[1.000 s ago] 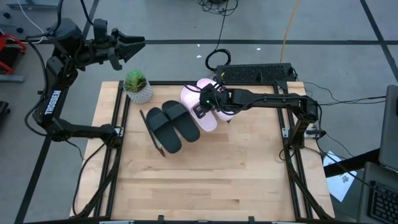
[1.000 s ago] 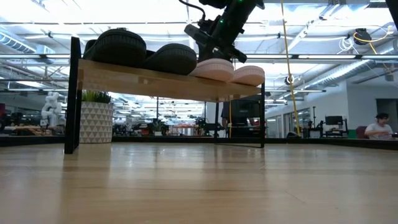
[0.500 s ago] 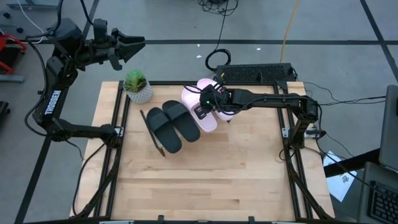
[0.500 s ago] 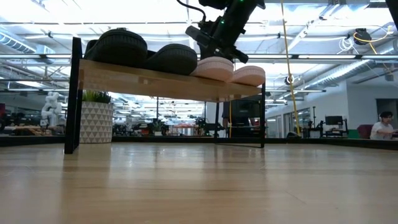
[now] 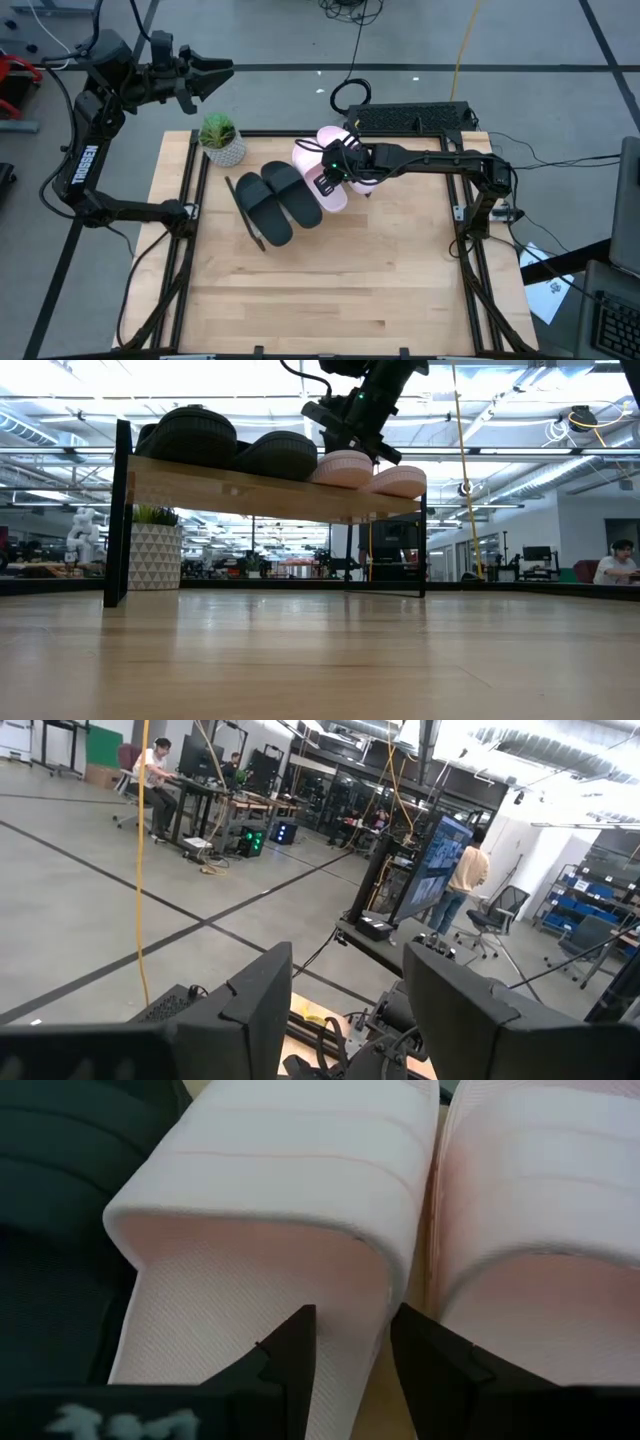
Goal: Pick and place slides into the shelf
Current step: Put the pink slide on the shelf, then return to Home Position
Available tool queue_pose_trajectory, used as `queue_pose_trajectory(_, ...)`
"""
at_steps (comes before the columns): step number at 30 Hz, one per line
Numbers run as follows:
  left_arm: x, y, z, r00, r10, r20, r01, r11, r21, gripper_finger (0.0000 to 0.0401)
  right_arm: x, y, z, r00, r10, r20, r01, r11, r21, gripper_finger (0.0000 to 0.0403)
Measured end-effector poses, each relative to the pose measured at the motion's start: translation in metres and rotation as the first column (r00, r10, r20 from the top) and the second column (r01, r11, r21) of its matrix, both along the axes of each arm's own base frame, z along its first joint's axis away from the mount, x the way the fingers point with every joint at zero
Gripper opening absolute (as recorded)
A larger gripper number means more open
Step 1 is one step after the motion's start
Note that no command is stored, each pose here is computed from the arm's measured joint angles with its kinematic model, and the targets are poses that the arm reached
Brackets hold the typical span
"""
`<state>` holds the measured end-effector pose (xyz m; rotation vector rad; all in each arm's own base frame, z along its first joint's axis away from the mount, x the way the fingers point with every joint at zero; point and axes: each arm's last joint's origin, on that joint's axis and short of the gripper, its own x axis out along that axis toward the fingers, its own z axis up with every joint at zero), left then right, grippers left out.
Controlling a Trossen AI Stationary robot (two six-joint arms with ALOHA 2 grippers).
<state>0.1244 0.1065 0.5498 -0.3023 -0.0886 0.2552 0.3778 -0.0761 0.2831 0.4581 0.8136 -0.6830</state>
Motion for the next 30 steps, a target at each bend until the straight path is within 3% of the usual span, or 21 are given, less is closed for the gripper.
queue_pose_trajectory(17,0.0,0.0,0.0,1.0,0.0,0.0,0.0,1.0,-0.001,0.0191,-0.032,0.015,0.034,0.999,0.035,-0.012,-0.035,0.999,0.018,0.0121)
queue_pose_trajectory(24,-0.001,-0.003,-0.001,0.999,-0.044,-0.01,0.044,0.999,-0.003,0.0191,-0.075,0.035,0.064,0.997,0.048,-0.053,-0.042,0.993,0.11,0.0121)
queue_pose_trajectory(30,-0.019,-0.021,-0.012,0.989,-0.064,-0.135,0.063,0.998,-0.012,0.0191,-0.124,0.044,0.105,0.999,-0.004,0.049,0.004,1.0,0.0,0.0121)
